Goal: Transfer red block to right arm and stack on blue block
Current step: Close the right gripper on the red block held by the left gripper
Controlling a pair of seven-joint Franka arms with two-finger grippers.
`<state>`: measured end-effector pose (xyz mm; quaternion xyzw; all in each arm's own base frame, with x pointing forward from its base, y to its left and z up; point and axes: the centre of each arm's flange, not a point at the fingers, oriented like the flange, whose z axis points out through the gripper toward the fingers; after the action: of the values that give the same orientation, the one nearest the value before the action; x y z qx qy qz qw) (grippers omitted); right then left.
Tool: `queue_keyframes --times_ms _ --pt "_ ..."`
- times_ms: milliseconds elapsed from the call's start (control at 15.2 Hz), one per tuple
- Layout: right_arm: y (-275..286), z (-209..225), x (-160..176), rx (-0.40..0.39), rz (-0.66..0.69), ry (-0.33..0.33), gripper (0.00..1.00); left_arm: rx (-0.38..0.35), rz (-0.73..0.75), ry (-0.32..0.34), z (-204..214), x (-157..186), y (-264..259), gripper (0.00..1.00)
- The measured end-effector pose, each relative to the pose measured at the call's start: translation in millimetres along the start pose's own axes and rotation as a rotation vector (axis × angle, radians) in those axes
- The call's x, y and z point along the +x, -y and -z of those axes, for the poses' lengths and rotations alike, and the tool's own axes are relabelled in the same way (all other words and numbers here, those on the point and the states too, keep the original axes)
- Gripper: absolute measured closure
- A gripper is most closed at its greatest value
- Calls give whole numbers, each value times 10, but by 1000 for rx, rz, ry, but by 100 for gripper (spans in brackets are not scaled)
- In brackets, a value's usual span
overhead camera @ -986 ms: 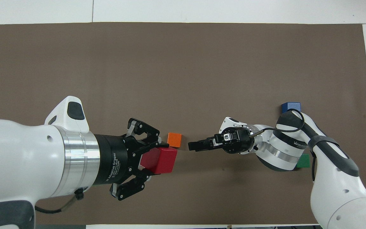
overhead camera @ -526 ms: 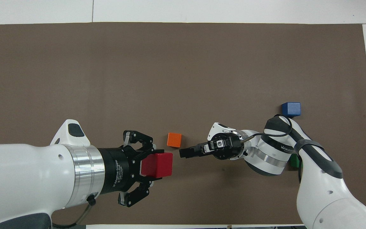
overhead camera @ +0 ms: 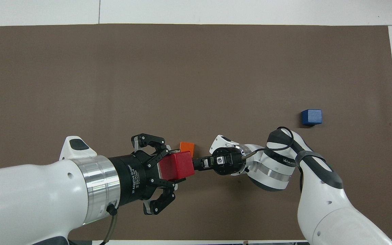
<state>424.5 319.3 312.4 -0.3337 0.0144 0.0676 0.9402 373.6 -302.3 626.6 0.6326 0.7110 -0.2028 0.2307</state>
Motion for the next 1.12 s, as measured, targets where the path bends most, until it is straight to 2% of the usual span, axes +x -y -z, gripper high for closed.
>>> queue_keyframes --times_ms 263,460,723,789,986,1052,1117 --pt "-88 -195 -24 26 -5 23 0 5 12 -5 -61 41 5 45" --pt "-156 -324 -53 62 -2 12 0 6 14 -7 -72 51 4 45" --pt "-210 -409 -99 68 -18 18 0 14 22 -15 -121 99 2 45" --pt "-206 -412 -97 68 -27 19 7 15 23 -16 -129 107 2 45" --pt "-121 -441 -50 58 -60 13 40 17 28 -19 -141 134 -6 45" --pt "-98 -453 -38 47 -58 8 46 11 32 -15 -129 138 -18 45" --pt "-82 -468 -31 40 -60 6 45 8 35 -11 -113 140 -24 45"
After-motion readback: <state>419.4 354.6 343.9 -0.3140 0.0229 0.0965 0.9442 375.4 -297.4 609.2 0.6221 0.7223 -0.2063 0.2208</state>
